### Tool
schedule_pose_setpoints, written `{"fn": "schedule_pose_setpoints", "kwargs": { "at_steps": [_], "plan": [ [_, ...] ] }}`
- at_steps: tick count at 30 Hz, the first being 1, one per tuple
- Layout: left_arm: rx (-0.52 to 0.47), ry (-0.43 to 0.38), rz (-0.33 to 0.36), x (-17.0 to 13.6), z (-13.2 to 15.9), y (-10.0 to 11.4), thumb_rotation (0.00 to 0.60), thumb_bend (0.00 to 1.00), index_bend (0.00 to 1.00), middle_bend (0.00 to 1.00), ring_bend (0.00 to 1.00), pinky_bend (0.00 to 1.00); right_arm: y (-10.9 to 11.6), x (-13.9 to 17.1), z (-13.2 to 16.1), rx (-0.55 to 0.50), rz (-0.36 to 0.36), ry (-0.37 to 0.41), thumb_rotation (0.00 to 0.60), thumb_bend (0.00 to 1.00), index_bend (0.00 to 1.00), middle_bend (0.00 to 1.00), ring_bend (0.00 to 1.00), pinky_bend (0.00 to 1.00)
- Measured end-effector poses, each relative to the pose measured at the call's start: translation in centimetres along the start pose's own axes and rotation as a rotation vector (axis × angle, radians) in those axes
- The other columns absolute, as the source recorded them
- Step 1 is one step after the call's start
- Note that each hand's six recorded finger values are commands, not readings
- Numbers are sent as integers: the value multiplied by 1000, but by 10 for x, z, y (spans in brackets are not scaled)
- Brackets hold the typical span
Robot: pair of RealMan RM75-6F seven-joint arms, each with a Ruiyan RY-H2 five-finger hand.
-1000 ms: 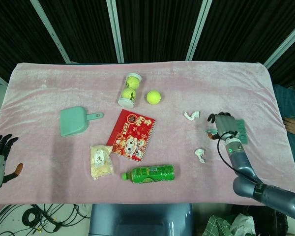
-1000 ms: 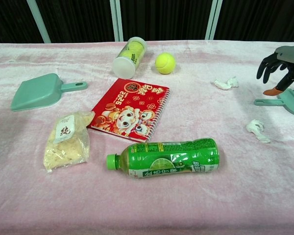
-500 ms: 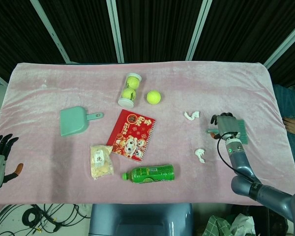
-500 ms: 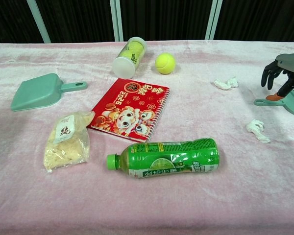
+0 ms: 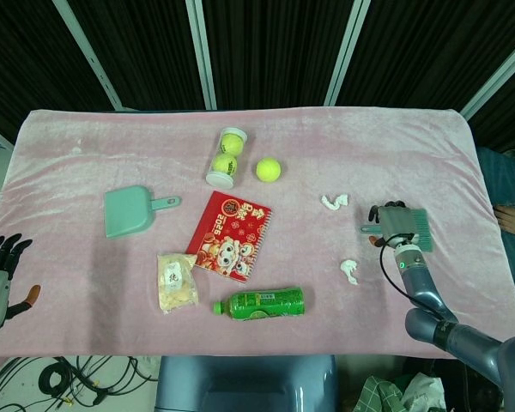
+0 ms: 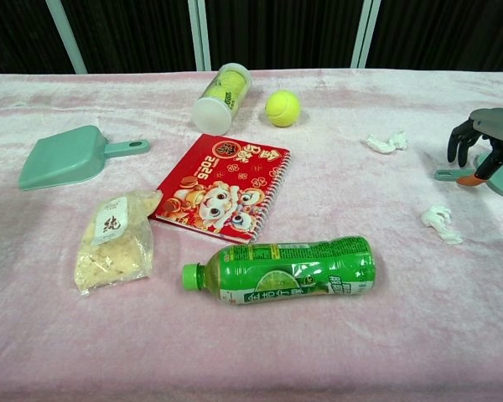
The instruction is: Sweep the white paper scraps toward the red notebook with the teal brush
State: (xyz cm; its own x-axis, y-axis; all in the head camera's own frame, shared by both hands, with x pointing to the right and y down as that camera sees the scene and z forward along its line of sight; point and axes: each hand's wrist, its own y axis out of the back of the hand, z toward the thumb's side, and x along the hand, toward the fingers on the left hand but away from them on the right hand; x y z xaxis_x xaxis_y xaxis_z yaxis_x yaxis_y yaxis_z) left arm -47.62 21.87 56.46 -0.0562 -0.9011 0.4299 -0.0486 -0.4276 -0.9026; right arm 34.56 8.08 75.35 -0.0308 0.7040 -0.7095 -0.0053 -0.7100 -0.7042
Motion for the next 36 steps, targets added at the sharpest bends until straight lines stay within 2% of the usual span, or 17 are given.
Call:
{"fn": "schedule_pose_setpoints", "kwargs": {
  "at_steps": [8, 24, 36],
  "plan": [
    [2, 0, -1, 0, 0, 0, 600, 308, 135, 82, 0, 0, -5, -4, 0, 4, 2, 0, 600, 188, 459, 457, 231, 158],
    [4, 3, -1, 0, 0, 0, 600, 309, 144, 82, 0, 0, -10, -9, -1, 1, 28, 3, 600, 267, 501, 493, 240, 158],
    [5, 4, -3, 1, 0, -1, 600, 309, 149, 83, 0, 0, -5, -7, 2, -22, 18, 19, 600, 300, 553, 545, 274, 158]
  ]
}}
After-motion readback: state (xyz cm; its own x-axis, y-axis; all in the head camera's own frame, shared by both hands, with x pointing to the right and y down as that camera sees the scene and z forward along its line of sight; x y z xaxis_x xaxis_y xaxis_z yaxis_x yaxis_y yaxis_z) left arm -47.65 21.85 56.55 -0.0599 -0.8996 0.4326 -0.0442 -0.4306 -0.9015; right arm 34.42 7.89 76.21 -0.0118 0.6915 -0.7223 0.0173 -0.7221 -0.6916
